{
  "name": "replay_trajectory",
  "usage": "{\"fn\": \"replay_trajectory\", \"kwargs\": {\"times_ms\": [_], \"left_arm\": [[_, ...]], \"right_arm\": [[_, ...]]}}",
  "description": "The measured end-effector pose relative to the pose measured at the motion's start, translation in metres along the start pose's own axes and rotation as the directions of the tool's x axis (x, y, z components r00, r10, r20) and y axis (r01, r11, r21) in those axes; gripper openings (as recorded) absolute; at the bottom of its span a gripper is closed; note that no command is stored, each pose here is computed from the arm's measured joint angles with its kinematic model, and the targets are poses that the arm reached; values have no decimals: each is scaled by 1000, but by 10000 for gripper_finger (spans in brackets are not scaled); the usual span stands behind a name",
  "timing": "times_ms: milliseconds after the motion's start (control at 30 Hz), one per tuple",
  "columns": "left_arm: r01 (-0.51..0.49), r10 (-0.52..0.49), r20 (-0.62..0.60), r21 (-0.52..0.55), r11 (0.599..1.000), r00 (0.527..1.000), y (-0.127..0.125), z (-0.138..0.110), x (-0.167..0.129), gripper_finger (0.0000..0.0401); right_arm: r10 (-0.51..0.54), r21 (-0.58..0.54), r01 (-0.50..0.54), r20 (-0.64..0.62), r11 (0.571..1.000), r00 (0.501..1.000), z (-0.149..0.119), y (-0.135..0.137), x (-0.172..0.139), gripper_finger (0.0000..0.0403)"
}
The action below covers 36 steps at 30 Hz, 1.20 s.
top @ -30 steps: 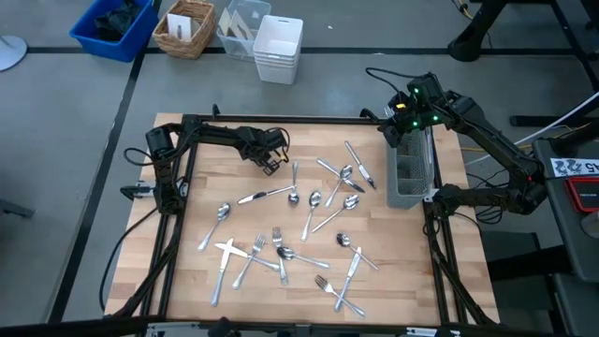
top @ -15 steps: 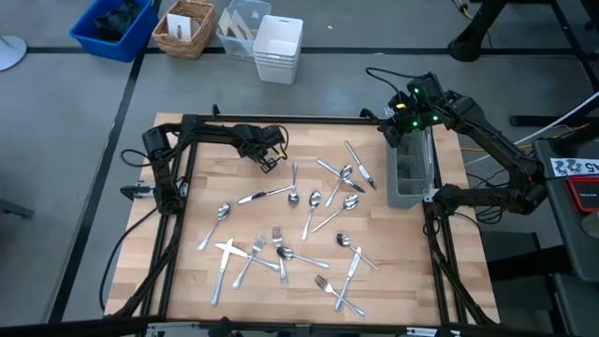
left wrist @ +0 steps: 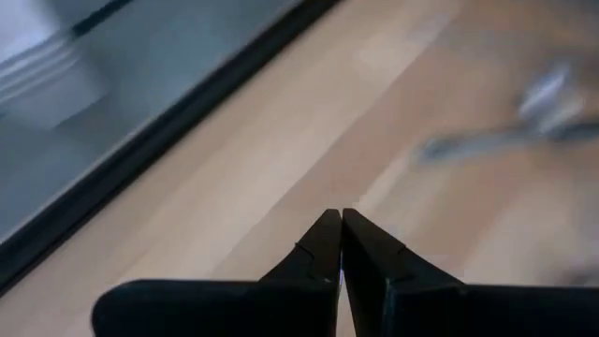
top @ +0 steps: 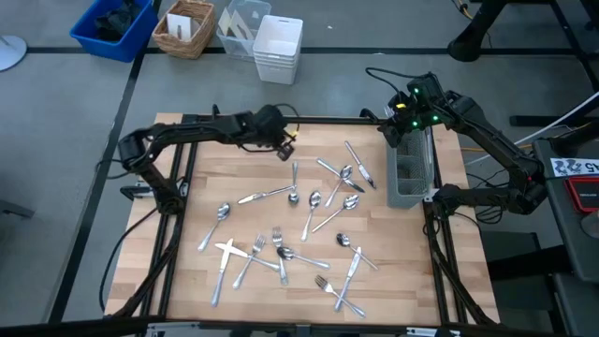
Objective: Sort silverware
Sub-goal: Put the fork into the left section of the utensil holder
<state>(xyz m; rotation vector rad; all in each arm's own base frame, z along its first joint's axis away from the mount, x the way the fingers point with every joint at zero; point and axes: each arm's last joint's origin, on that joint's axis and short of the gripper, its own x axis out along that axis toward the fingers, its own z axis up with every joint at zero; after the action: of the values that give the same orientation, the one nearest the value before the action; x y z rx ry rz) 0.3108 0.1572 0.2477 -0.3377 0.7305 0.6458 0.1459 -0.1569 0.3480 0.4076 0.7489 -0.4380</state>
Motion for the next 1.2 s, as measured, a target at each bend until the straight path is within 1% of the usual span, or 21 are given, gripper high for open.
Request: {"fn": "replay_trajectory", "kwargs": {"times_ms": [33, 100, 167, 233, 333, 433, 533, 700, 767, 833, 933, 1000, 1100, 1200], "left_arm": [[57, -56, 56, -8, 998, 997, -4, 6, -2, 0], [177, -171, 165, -20, 984, 971, -10, 19, -4, 0], [285, -270, 263, -18, 958, 926, -15, 30, -8, 0], [349, -324, 356, -8, 937, 877, -20, 39, -11, 0], [404, -361, 468, 8, 915, 807, -27, 49, -15, 0], [448, -391, 566, 44, 893, 726, -36, 56, -16, 0], [482, -417, 651, 88, 872, 635, -46, 61, -12, 0], [543, -431, 786, 148, 827, 443, -54, 65, 1, 0], [562, -429, 818, 162, 811, 383, -56, 67, 9, 0], [580, -430, 830, 165, 798, 355, -61, 70, 19, 0], [607, -454, 825, 180, 774, 335, -68, 77, 30, 0], [613, -470, 823, 198, 765, 320, -71, 82, 34, 0], [612, -475, 827, 216, 761, 300, -73, 89, 33, 0], [620, -474, 833, 216, 754, 286, -74, 93, 30, 0]], "right_arm": [[5, 0, -5, 1, 1000, 1000, 0, 0, 0, 101], [5, -1, -5, 1, 1000, 1000, 0, 0, 0, 101], [4, 1, -4, 1, 1000, 1000, 0, 0, 0, 101], [3, 1, -3, 2, 1000, 1000, 0, 0, 0, 101], [2, -2, -2, 8, 1000, 1000, 1, 0, 0, 101], [0, -11, 1, 31, 1000, 1000, 3, 0, -1, 101], [-4, -30, 6, 64, 1000, 998, 10, 2, -8, 101], [-13, -90, 29, 171, 995, 985, 29, 10, -36, 101], [-19, -106, 43, 220, 993, 975, 37, 14, -49, 101], [-29, -115, 61, 256, 991, 966, 42, 17, -59, 101], [-39, -103, 68, 259, 992, 965, 43, 18, -64, 101], [-11, -79, 29, 210, 996, 978, 38, 19, -62, 101], [53, -59, -46, 122, 997, 991, 29, 20, -57, 101], [114, -91, -106, 84, 990, 990, 24, 20, -52, 101]]}}
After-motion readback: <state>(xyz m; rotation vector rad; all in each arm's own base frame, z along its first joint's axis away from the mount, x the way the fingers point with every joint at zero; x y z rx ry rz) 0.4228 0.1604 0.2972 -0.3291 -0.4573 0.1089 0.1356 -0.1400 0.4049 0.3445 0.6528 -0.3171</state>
